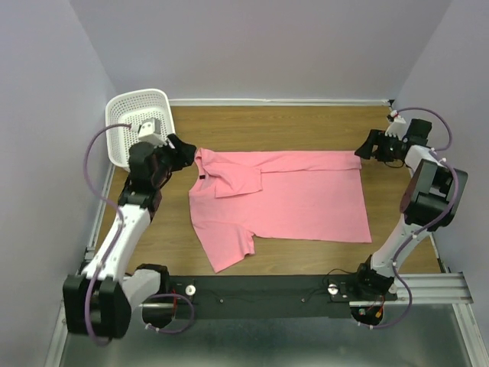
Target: Fold and stack the t-shirts
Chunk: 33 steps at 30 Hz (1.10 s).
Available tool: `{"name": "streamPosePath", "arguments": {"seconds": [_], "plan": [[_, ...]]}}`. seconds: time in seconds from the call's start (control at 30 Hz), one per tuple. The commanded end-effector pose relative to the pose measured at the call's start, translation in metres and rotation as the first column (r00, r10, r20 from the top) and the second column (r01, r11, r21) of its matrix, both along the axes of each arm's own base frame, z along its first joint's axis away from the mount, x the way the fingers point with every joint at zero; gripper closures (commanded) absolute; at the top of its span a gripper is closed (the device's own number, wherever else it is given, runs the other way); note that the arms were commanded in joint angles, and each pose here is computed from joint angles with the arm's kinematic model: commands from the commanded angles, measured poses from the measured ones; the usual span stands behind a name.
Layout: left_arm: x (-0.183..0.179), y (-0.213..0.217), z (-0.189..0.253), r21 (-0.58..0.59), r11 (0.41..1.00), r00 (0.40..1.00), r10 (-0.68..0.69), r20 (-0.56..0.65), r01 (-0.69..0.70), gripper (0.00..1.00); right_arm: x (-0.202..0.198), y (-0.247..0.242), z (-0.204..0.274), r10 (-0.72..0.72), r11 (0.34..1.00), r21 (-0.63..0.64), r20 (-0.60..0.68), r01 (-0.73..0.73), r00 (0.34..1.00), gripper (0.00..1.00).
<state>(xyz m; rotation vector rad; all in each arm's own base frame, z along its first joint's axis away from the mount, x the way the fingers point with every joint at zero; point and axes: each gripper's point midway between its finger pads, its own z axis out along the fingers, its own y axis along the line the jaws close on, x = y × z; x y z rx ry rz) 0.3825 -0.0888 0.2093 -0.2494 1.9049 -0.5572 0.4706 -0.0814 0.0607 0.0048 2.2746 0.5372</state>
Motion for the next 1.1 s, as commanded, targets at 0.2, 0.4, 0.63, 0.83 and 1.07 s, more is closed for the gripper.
{"name": "streamPosePath", "arguments": {"seconds": [0.2, 0.4, 0.63, 0.83, 1.07], "plan": [[-0.087, 0.003, 0.019, -0.067, 0.997, 0.988, -0.021, 0.151, 0.031, 0.12, -0.062, 0.04, 0.026, 0.259, 0.925, -0.305, 0.076, -0.225, 0.963, 0.08], [-0.101, -0.021, -0.04, -0.209, 0.973, 0.992, -0.113, -0.05, 0.1, 0.28, -0.131, 0.145, 0.022, 0.7, 0.707, -0.258, 0.121, -0.659, 0.704, 0.09], [-0.099, -0.03, -0.076, -0.211, 0.973, 0.976, -0.131, -0.176, 0.092, 0.44, -0.19, 0.292, 0.038, 0.958, 0.285, -0.574, 0.185, -0.767, 0.218, 0.13], [-0.106, -0.003, -0.02, -0.159, 0.987, 0.999, 0.015, -0.029, -0.02, 0.44, -0.181, 0.386, 0.022, 0.983, 0.159, -0.749, 0.06, -0.643, 0.174, 0.22], [-0.133, 0.015, 0.047, -0.122, 0.991, 0.988, 0.073, 0.136, -0.056, 0.44, -0.177, 0.469, 0.019, 0.988, 0.131, -0.839, 0.069, -0.528, 0.136, 0.29]]}}
